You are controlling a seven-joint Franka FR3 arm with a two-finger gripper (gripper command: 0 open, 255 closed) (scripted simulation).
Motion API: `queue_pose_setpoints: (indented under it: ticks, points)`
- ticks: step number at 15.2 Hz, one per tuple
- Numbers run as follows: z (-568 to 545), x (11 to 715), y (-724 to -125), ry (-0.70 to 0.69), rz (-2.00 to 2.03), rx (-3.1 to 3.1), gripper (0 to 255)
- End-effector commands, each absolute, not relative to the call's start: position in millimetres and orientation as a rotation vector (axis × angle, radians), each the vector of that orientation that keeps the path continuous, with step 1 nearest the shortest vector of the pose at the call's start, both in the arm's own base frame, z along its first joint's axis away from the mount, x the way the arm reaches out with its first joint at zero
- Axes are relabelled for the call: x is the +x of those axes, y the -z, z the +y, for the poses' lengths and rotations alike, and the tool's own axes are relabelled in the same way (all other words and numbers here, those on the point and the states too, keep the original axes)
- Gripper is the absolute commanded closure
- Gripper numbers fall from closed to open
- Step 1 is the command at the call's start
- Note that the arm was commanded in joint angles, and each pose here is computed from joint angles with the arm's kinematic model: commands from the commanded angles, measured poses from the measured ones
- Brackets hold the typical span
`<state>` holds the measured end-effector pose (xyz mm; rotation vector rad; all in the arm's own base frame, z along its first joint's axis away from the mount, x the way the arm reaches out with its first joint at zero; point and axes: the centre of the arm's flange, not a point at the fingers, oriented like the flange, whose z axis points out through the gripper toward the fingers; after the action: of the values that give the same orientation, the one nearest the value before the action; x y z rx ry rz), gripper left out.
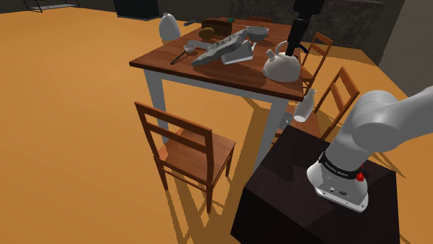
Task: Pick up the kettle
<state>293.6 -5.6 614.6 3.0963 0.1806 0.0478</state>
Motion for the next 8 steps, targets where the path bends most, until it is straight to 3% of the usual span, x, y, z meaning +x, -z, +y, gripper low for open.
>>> queue_pose_setpoints:
  ticks: [1,8]
  points:
    - [-5.6,293.6,-614.6,-0.048,0.181,3.096,0]
    - [-93.3,320.6,-599.8,-0.127,0.244,3.107,0]
